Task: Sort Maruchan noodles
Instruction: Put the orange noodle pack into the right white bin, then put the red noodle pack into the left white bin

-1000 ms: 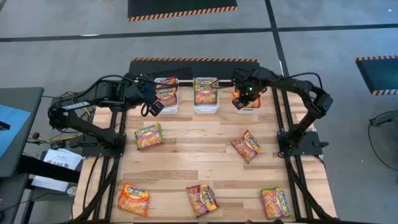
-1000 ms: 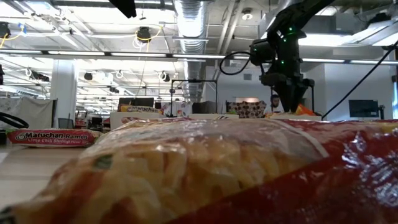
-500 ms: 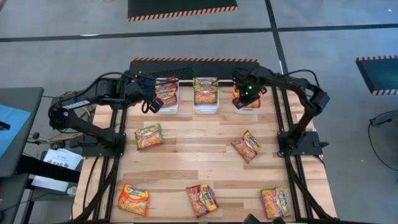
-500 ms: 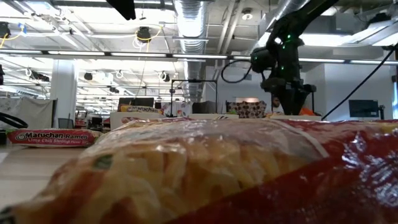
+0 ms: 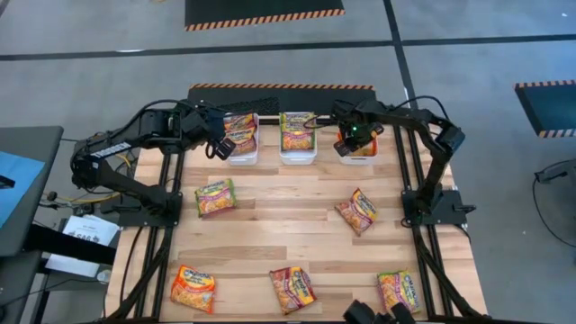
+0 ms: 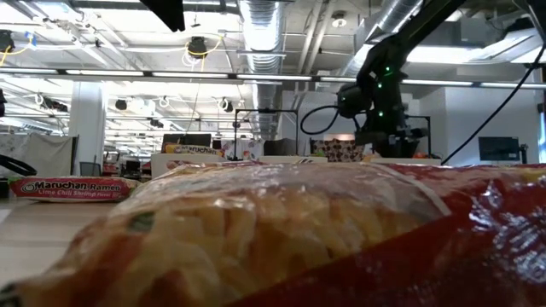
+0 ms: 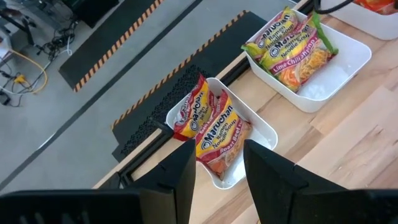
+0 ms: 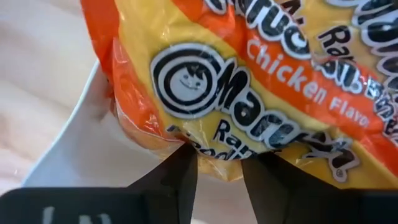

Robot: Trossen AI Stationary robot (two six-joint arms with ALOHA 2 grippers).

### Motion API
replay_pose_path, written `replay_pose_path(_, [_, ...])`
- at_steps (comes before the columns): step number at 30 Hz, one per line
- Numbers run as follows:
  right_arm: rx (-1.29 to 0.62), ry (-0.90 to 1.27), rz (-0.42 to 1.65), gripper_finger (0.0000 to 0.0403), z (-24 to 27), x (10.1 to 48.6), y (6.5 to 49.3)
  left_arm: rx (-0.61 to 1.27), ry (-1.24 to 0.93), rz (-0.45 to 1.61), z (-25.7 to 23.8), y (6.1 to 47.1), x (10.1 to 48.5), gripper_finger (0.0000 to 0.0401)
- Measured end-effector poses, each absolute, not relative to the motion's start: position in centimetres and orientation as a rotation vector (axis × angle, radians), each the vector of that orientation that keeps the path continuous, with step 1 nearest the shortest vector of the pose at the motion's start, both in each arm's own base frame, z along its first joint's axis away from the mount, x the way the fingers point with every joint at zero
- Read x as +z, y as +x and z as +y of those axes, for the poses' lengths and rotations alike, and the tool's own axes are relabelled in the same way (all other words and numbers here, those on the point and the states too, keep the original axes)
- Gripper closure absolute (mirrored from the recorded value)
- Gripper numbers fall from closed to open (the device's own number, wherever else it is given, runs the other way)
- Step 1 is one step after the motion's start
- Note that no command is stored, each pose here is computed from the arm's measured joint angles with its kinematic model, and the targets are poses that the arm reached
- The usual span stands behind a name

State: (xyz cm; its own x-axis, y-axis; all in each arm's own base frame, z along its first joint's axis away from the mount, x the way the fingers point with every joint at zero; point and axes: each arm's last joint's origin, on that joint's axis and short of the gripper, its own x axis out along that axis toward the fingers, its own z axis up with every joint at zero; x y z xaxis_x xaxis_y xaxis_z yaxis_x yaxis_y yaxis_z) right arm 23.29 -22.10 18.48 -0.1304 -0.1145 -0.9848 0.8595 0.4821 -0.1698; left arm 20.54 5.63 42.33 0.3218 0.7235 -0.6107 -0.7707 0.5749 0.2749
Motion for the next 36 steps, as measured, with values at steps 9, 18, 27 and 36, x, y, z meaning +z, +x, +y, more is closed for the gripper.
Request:
replay_pose_path(9, [-0.981,0.688,1.433,0.0263,-22.7,18.6,23.0,0.983,-0.071,0.764,5.7,20.5,42.3,0.028])
replay_pose_path(18, [-0.935,0.716,1.454,0.0251,-21.2,20.3,22.6,0.983,-0.07,0.766,5.7,20.5,42.3,0.028])
replay_pose_path(27, [-0.933,0.743,1.319,0.0251,-19.2,24.1,22.0,0.863,-0.129,0.814,5.4,20.6,42.1,0.028])
replay_pose_path(36, [-0.855,0.774,1.161,0.0254,-15.8,27.4,22.4,0.651,-0.287,0.865,4.8,20.8,41.7,0.028])
